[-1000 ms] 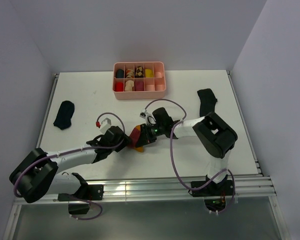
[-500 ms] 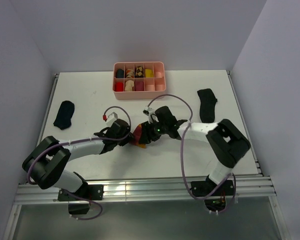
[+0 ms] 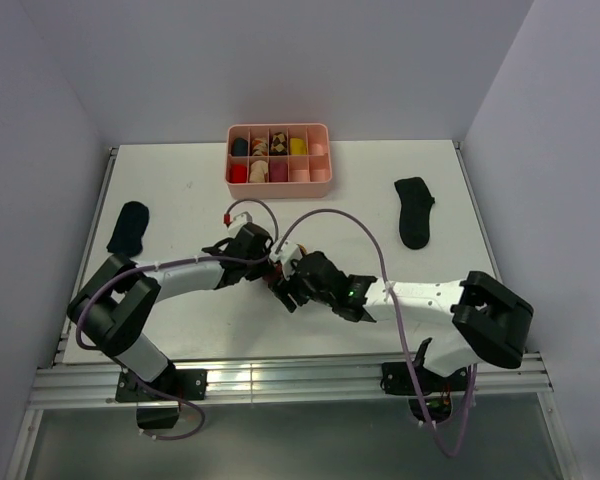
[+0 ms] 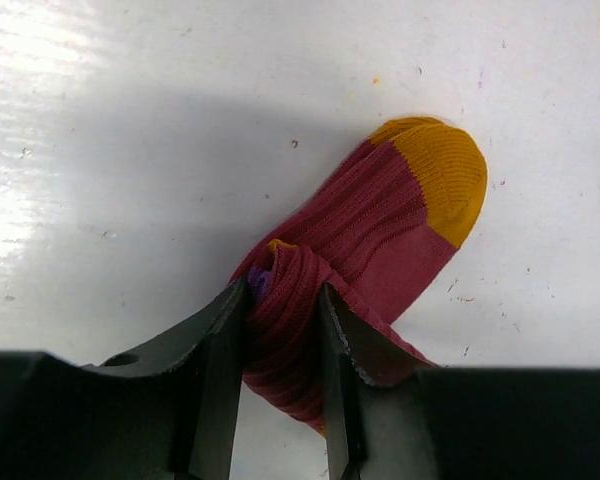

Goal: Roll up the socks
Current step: Roll the sock at the center of the board.

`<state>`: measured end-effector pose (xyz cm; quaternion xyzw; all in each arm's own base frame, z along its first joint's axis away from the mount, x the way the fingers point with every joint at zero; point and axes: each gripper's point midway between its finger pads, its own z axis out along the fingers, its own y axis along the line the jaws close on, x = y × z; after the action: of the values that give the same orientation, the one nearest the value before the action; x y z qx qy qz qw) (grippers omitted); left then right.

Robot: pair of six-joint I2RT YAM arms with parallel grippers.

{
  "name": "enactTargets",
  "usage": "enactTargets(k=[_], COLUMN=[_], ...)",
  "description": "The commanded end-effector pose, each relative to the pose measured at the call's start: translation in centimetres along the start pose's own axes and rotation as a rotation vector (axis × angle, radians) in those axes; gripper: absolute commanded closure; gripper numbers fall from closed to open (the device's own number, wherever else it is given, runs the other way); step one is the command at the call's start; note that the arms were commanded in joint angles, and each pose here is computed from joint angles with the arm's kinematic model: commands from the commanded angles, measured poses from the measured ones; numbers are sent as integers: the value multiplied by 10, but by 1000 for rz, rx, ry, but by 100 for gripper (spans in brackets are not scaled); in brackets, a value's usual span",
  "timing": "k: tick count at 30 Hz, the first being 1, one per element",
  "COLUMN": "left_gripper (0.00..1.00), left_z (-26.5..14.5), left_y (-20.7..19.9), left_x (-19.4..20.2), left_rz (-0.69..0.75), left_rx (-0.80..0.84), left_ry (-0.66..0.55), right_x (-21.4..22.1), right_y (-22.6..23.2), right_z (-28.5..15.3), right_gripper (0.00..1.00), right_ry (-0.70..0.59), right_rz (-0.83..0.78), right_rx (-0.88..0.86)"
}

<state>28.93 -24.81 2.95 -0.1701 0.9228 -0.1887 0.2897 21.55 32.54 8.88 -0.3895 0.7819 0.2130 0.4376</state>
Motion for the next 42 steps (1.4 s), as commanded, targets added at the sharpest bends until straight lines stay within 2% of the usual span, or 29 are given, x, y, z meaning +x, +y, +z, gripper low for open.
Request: enactTargets(k=[1,8,17,19,22,23,25,26,28,33,36,42], left_gripper=[63,63,63,63,63,63,63,62,59,41,35,33], left_z=[3,4,6,6,5,4,3,2,0,-11,-21,-48], left_y=[65,60,60,58,56,54,52,49,46,28,21,16], left_x=[43,43,47,47,45,43,41,39,36,20,7,-19], left_rz=[152,190,227,238,249,251,248,248,241,185,126,-34], left_rx=[-214,-199,-192,-184,-176,-170,-166,-157,-147,-74,-40,26], left_ry=[175,195,223,227,227,223,216,209,199,121,55,-75], right_x=[-6,2,25,29,40,45,50,52,59,66,68,73], right_y=[-15,-16,-22,-22,-20,-18,-15,-10,-6,21,33,34], right_z=[8,25,43,46,51,52,52,52,49,41,34,31], right_gripper=[28,28,30,33,45,59,76,91,100,100,100,100], right_ry=[-40,-18,62,76,109,121,138,141,163,198,235,321], right_rz=[-127,-262,-342,-346,-343,-334,-323,-312,-279,-135,-28,111], right_rx=[136,241,311,309,296,290,271,241,205,22,-89,-213])
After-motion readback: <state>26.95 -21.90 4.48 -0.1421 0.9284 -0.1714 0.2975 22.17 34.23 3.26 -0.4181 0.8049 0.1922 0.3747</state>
